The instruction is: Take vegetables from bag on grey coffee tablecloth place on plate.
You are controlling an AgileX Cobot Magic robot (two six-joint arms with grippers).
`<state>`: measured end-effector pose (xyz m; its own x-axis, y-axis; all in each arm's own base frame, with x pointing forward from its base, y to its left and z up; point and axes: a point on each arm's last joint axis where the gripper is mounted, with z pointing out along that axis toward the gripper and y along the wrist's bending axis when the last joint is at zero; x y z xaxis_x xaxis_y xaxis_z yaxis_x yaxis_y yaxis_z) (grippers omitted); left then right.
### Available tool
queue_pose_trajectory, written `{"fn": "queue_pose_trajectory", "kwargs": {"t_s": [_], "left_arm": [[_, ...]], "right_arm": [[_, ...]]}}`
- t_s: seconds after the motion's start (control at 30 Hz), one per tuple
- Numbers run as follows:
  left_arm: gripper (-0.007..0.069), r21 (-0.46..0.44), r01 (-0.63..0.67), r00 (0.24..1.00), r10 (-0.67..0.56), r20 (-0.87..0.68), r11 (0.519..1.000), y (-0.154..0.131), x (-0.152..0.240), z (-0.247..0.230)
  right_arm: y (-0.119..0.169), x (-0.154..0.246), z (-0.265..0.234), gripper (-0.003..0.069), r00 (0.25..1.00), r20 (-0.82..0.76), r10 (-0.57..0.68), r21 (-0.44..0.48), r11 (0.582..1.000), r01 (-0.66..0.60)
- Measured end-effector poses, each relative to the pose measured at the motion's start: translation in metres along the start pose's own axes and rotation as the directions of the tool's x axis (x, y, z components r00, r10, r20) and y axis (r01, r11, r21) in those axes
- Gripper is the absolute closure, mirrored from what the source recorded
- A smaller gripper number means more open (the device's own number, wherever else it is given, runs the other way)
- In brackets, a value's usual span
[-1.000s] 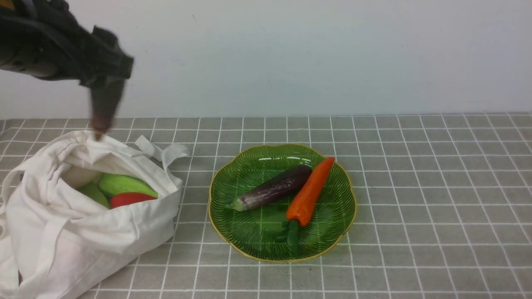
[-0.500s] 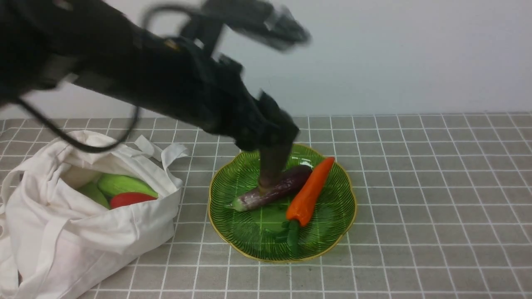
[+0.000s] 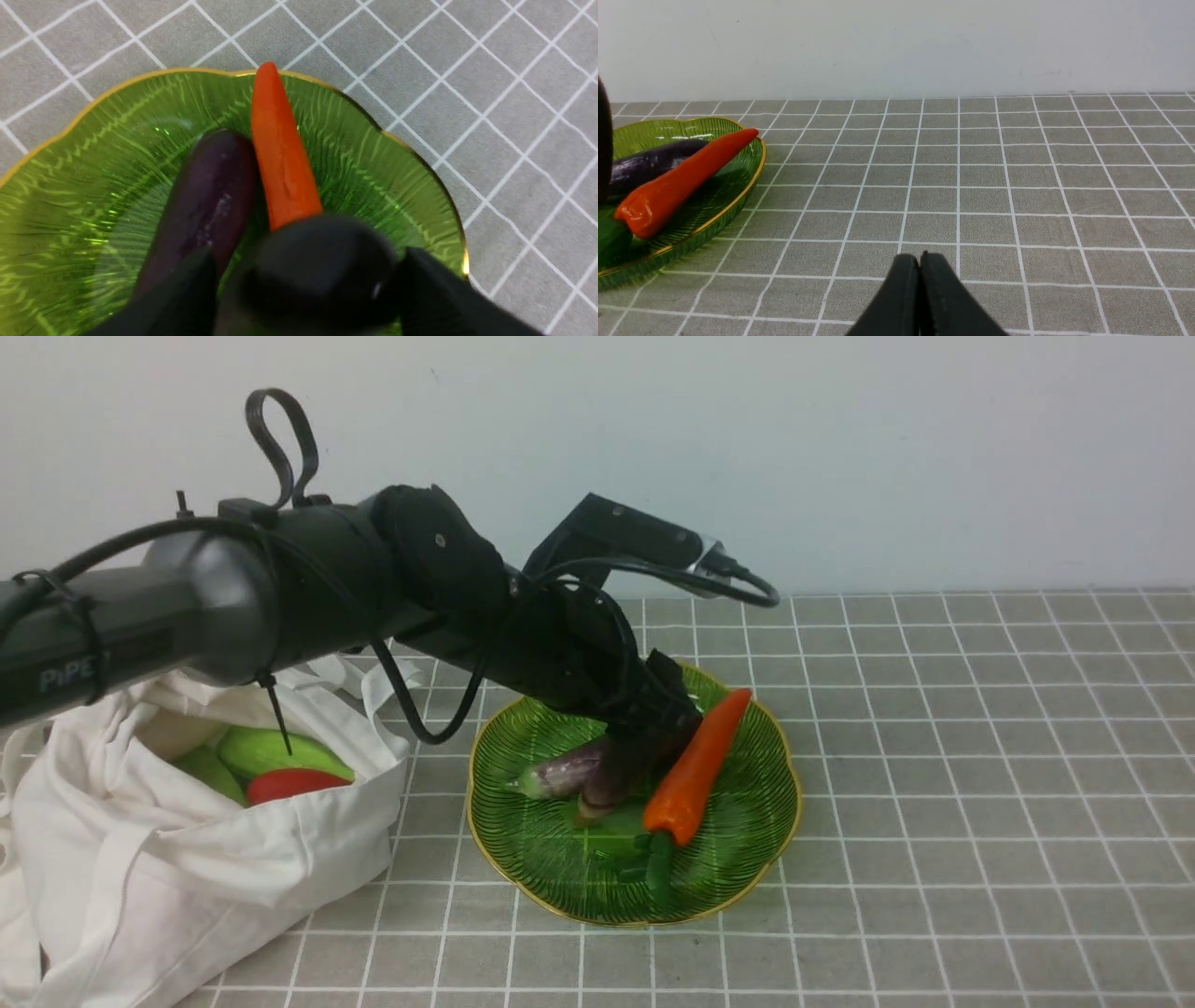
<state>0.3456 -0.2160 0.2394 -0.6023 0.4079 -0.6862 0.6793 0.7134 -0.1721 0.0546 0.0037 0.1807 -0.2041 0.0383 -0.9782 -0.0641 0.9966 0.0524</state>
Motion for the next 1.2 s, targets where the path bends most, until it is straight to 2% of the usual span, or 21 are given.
{"fn": "queue_pose_trajectory", "kwargs": {"t_s": [0.03, 0.07, 0.1, 0.13, 0.23, 0.3, 0.33, 0.37, 0.4, 0.43, 0.47, 0.5, 0.57, 0.6, 0.67, 0.8, 0.93, 1.07, 1.2], "left_arm": [[0.0039, 0.0, 0.003, 1.0, -0.003, 0.0, 1.0, 0.0, 0.0, 0.0], [0.0033, 0.0, 0.003, 1.0, -0.003, 0.0, 1.0, 0.0, 0.0, 0.0], [-0.0013, -0.001, 0.006, 1.0, -0.006, 0.008, 1.0, -0.001, -0.002, -0.002], [-0.0026, -0.002, 0.007, 1.0, -0.007, 0.017, 1.0, -0.001, -0.004, -0.005], [-0.0027, -0.007, -0.01, 0.998, 0.01, 0.056, 1.0, -0.006, -0.013, -0.023], [0.0022, -0.014, -0.029, 0.996, 0.03, 0.084, 0.999, -0.012, -0.021, -0.047], [0.0074, -0.02, -0.038, 0.996, 0.04, 0.086, 0.999, -0.014, -0.022, -0.059], [0.0086, -0.021, -0.034, 0.995, 0.036, 0.096, 0.999, -0.016, -0.024, -0.066], [0.0252, -0.044, -0.034, 0.993, 0.039, 0.114, 0.998, -0.023, -0.028, -0.1], [0.0294, -0.053, -0.044, 0.992, 0.05, 0.118, 0.998, -0.025, -0.028, -0.107], [0.0403, -0.071, -0.036, 0.991, 0.045, 0.129, 0.997, -0.03, -0.029, -0.129], [0.0477, -0.094, -0.037, 0.987, 0.051, 0.151, 0.995, -0.034, -0.029, -0.146], [0.0585, -0.132, -0.008, 0.971, 0.039, 0.234, 0.991, -0.046, -0.024, -0.194], [0.0614, -0.138, 0.019, 0.953, 0.023, 0.302, 0.99, -0.055, -0.016, -0.222], [0.0622, -0.14, 0.032, 0.938, 0.018, 0.346, 0.99, -0.061, -0.007, -0.239], [0.063, -0.142, 0.077, 0.867, 0.004, 0.498, 0.987, -0.077, 0.05, -0.278], [0.063, -0.062, 0.182, 0.757, -0.1, 0.645, 0.981, -0.083, 0.106, -0.287], [0.063, -0.045, 0.21, 0.721, -0.124, 0.682, 0.977, -0.082, 0.146, -0.279], [0.063, -0.04, 0.216, 0.723, -0.132, 0.678, 0.976, -0.082, 0.171, -0.272]], "right_arm": [[0.0, 0.0, 0.0, 0.0673, 1.0, 0.0, 0.0, 0.0, 1.0, 0.0], [0.0, 0.0, 0.0, 0.0673, 1.0, 0.0, 0.0, 0.0, 1.0, 0.0], [0.0, 0.0, 0.0, 0.0673, 1.0, 0.0, 0.0, 0.0, 1.0, 0.0], [0.0, 0.0, 0.0, 0.0673, 1.0, 0.0, 0.0, 0.0, 1.0, 0.0], [0.0, 0.0, 0.0, 0.0673, 1.0, 0.0, 0.0, 0.0, 1.0, 0.0], [0.0, 0.0, 0.0, 0.0673, 1.0, 0.0, 0.0, 0.0, 1.0, 0.0], [0.0, 0.0, 0.0, 0.0673, 1.0, 0.0, 0.0, 0.0, 1.0, 0.0], [0.0, 0.0, 0.0, 0.0673, 1.0, 0.0, 0.0, 0.0, 1.0, 0.0], [0.0, 0.0, 0.0, 0.0673, 1.0, 0.0, 0.0, 0.0, 1.0, 0.0], [0.0, 0.0, 0.0, 0.0673, 1.0, 0.0, 0.0, 0.0, 1.0, 0.0], [0.0, 0.0, 0.0, 0.0673, 1.0, 0.0, 0.0, 0.0, 1.0, 0.0], [0.0, 0.0, 0.0, 0.0673, 1.0, 0.0, 0.0, 0.0, 1.0, 0.0], [0.0, 0.0, 0.0, 0.0673, 1.0, 0.0, 0.0, 0.0, 1.0, 0.0], [0.0, 0.0, 0.0, 0.0673, 1.0, 0.0, 0.0, 0.0, 1.0, 0.0], [0.0, 0.0, 0.0, 0.0673, 1.0, 0.0, 0.0, 0.0, 1.0, 0.0], [0.0, 0.0, 0.0, 0.0673, 1.0, 0.0, 0.0, 0.0, 1.0, 0.0], [0.0, 0.0, 0.0, 0.0673, 1.0, 0.0, 0.0, 0.0, 1.0, 0.0], [0.0, 0.0, 0.0, 0.0673, 1.0, 0.0, 0.0, 0.0, 1.0, 0.0], [0.0, 0.0, 0.0, 0.0673, 1.0, 0.0, 0.0, 0.0, 1.0, 0.0]]}}
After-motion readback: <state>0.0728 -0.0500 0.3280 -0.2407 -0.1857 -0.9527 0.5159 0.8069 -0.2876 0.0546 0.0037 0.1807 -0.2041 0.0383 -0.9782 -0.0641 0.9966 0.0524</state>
